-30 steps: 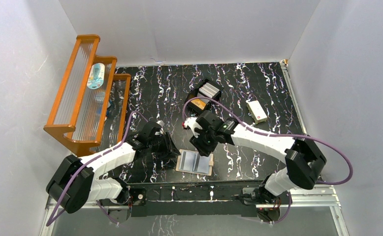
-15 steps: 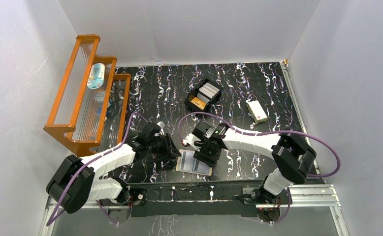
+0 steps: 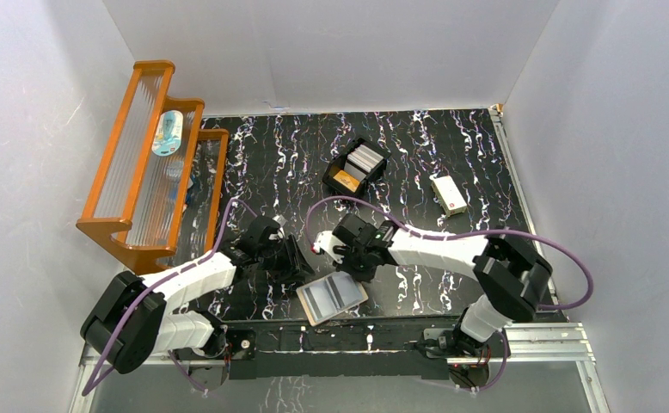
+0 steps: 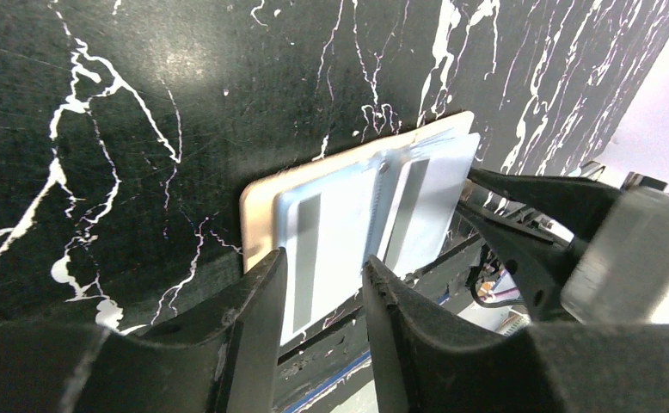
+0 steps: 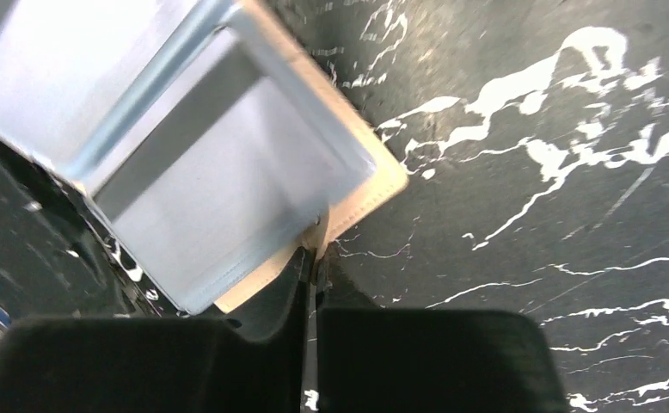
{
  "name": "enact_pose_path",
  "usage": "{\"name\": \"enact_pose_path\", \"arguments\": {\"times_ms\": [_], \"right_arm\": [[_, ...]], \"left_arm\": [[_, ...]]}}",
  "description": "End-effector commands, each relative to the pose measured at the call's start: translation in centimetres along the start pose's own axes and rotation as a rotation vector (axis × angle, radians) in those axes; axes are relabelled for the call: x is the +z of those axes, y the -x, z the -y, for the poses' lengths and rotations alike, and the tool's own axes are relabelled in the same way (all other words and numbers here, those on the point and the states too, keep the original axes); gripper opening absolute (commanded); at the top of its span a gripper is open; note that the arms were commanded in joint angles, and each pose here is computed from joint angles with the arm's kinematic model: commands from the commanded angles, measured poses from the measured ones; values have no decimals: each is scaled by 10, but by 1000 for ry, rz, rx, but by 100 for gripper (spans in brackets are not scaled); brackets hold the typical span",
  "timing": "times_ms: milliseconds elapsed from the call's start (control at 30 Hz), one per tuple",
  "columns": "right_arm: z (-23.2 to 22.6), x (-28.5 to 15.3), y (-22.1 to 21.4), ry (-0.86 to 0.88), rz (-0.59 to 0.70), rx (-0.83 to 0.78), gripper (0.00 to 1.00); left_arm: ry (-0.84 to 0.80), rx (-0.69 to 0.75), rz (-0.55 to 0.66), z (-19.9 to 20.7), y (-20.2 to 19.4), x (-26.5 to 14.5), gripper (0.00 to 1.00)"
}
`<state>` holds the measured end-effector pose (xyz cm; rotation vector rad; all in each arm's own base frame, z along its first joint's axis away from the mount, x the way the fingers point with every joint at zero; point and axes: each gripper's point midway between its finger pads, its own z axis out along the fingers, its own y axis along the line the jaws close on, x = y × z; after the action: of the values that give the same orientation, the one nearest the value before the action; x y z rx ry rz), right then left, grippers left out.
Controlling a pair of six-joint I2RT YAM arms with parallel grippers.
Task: Put the credit cards into the card holder
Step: Close the card holder at the center of the board.
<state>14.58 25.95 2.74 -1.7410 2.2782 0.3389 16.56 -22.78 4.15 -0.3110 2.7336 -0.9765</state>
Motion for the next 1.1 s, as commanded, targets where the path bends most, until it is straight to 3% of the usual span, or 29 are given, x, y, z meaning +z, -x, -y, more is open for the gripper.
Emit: {"name": "enact_pose_path", "arguments": {"times_ms": [0,133,267,433,667,867,1067], "right_arm": [[5,-26,47,-55,255,-6,2],[5,-38,60,-80,392,70,0],[7,-38,59,-90,430,188,0],[26,-39,55,-130,490,455,0],[20,-48,59,-10,679,787,0],[12,-43,55,41,710,840,0],[11,-40,53,41,701,834,0]], "left_arm": [[10,7,-12,0,1,-5,39],[53,16,1,-8,1,-8,44],[95,27,4,-14,1,-14,47],[115,21,-12,-19,-6,-22,48],[58,-41,-45,-18,-24,-30,54],[11,-61,17,-19,-17,-20,59],[101,-10,47,-31,-2,-7,59]]}}
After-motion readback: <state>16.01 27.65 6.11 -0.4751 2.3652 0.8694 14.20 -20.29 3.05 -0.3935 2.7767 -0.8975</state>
